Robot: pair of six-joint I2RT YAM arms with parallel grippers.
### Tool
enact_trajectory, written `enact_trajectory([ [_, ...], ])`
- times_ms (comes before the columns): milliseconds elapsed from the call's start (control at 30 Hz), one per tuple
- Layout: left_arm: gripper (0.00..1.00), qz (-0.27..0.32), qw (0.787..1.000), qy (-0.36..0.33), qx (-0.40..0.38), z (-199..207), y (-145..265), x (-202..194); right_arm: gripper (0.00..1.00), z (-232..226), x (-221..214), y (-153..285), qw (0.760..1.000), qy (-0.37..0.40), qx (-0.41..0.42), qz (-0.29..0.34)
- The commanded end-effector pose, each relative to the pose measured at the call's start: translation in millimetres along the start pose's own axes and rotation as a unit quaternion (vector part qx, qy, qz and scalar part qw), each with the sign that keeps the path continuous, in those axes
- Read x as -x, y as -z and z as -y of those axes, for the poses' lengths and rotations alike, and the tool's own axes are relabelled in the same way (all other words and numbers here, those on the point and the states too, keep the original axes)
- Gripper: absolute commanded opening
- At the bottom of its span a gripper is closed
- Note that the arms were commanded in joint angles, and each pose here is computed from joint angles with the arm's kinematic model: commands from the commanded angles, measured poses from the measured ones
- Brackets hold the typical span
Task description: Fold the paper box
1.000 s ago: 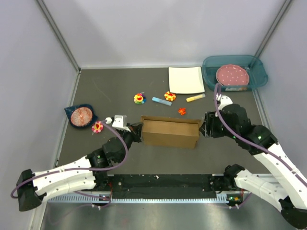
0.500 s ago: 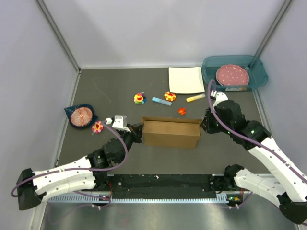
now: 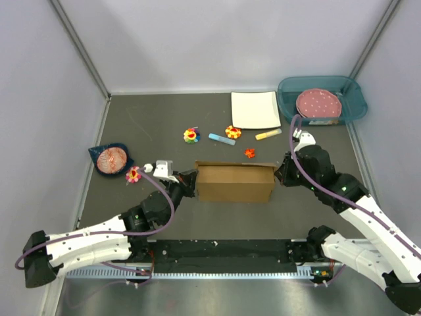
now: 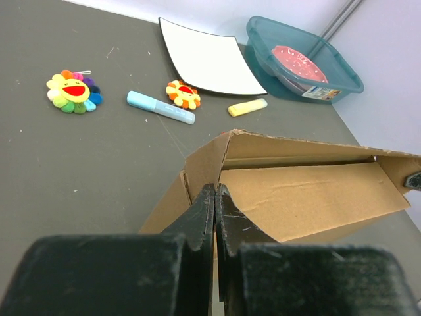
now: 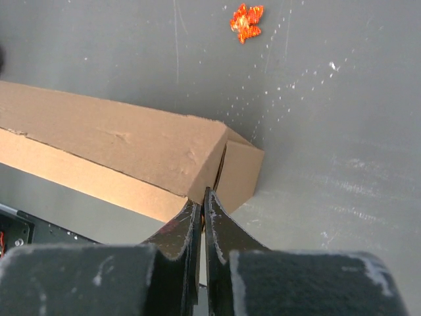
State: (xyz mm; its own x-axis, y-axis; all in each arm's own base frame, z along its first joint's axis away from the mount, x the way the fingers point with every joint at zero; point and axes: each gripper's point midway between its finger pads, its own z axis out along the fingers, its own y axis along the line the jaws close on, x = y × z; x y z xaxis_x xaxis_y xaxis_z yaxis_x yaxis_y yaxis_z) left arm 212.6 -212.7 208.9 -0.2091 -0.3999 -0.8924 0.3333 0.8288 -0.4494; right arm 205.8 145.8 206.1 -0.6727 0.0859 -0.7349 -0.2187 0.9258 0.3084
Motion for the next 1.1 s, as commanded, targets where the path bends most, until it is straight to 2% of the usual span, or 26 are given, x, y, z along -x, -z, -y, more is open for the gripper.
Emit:
enact_trajectory([
  [0, 0.0, -0.163, 0.981, -0.107, 0.006, -37.0, 25.4, -99.1, 0.0, 17.3, -61.2, -5.9, 0.994, -0.012, -0.038, -0.099],
  [133, 0.0, -0.156, 0.982, -0.104, 0.007, -34.9, 24.7, -92.6, 0.0, 16.8, -63.3, -4.8, 0.993, -0.007, -0.049, -0.108],
  [267, 0.01, -0.127, 0.986, -0.104, -0.001, -24.1, 22.2, -65.6, 0.0, 17.3, -61.1, -3.1, 0.993, -0.007, -0.051, -0.104],
  [433, 0.14, -0.091, 0.992, -0.091, -0.009, -12.8, 24.1, -29.5, 0.0, 17.1, -60.4, -1.7, 0.993, -0.009, -0.05, -0.102],
  [467, 0.2, -0.087, 0.992, -0.093, -0.011, -11.8, 24.3, -25.6, 0.0, 16.6, -60.0, -1.5, 0.994, -0.009, -0.049, -0.102],
  [633, 0.37, -0.059, 0.993, -0.095, -0.024, -2.3, 22.0, -5.1, 0.0, 16.8, -58.1, -0.8, 0.994, -0.008, -0.049, -0.099],
  [1067, 0.54, -0.02, 0.995, -0.093, -0.019, 14.6, 17.0, 38.2, 0.0, 16.3, -57.9, -0.1, 0.994, -0.007, -0.048, -0.099],
])
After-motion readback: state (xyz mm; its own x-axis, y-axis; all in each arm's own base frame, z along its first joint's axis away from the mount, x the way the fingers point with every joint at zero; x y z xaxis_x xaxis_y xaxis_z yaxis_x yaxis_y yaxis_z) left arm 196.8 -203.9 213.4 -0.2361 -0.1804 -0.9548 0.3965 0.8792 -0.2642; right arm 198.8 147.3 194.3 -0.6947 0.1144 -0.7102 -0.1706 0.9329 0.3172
